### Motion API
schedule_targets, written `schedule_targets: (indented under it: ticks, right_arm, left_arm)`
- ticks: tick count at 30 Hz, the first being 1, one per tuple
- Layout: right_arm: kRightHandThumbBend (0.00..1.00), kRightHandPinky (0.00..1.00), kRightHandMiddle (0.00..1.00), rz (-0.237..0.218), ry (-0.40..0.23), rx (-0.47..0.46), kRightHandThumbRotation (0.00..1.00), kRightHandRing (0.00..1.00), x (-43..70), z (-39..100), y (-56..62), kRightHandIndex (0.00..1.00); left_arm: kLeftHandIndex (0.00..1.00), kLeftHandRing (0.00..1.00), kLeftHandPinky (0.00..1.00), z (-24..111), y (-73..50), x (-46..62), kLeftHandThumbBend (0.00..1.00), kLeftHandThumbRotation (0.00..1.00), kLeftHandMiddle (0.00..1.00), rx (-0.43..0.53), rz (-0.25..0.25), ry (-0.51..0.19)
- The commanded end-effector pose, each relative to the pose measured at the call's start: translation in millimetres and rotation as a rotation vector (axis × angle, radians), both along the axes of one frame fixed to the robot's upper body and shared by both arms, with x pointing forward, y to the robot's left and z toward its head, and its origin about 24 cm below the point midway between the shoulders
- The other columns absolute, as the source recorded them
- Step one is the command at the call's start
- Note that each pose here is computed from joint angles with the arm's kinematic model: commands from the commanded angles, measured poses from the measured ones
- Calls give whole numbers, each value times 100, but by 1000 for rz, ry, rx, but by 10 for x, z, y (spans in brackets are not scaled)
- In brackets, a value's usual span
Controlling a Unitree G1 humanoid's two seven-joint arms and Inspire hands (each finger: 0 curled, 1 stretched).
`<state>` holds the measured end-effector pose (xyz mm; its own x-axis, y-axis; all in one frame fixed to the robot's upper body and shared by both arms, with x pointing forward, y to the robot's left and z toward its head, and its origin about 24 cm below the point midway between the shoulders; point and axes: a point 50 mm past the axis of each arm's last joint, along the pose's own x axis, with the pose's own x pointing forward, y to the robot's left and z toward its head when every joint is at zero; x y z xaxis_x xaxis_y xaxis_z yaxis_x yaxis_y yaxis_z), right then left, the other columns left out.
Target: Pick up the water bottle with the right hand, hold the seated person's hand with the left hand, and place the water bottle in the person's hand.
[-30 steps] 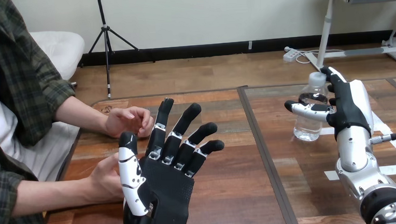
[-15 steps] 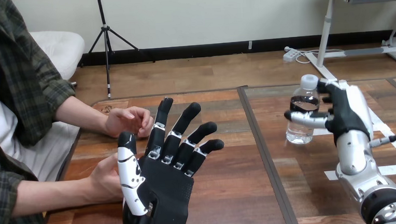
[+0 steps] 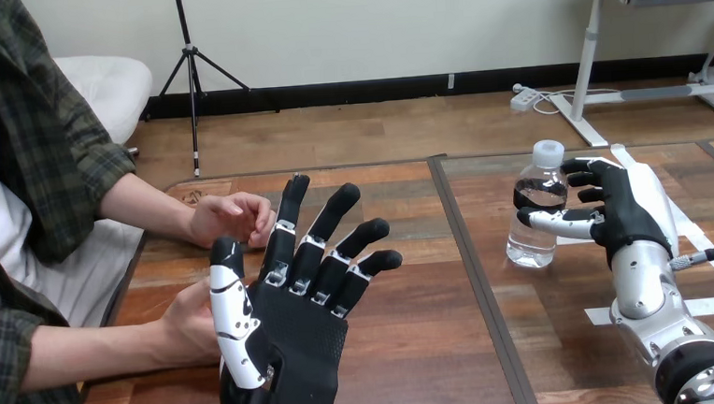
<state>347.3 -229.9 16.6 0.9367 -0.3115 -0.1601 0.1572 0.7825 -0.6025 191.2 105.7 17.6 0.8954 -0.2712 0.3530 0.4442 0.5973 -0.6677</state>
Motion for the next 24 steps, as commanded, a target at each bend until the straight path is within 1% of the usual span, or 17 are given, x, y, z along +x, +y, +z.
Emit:
schedule_targets:
  ticks: [1,7,16,19,22,24]
  right_arm:
    - [72,76,78,18,-73,-36,10,78,158,259,4,72]
    - [72,75,78,13,-71,-22,10,78,151,249,-2,71]
    - [72,74,76,12,-78,-34,9,77,143,246,-9,69]
    - [72,74,76,13,-82,-49,8,77,140,247,-10,68]
    - [72,73,76,24,-85,-76,8,77,137,250,-12,68]
    - [72,73,76,20,-83,-62,8,77,137,247,-15,68]
  left_arm:
    - [99,71,62,46,-109,-110,55,100,83,-111,66,1]
    - [99,71,62,47,-110,-108,55,100,83,-106,66,-1]
    - [99,71,62,45,-112,-106,54,100,83,-110,66,-2]
    - [99,71,62,45,-112,-104,54,100,82,-106,69,-1]
    - [99,70,62,44,-111,-100,54,100,82,-106,68,-2]
    - [99,70,62,42,-112,-99,54,100,82,-107,68,-2]
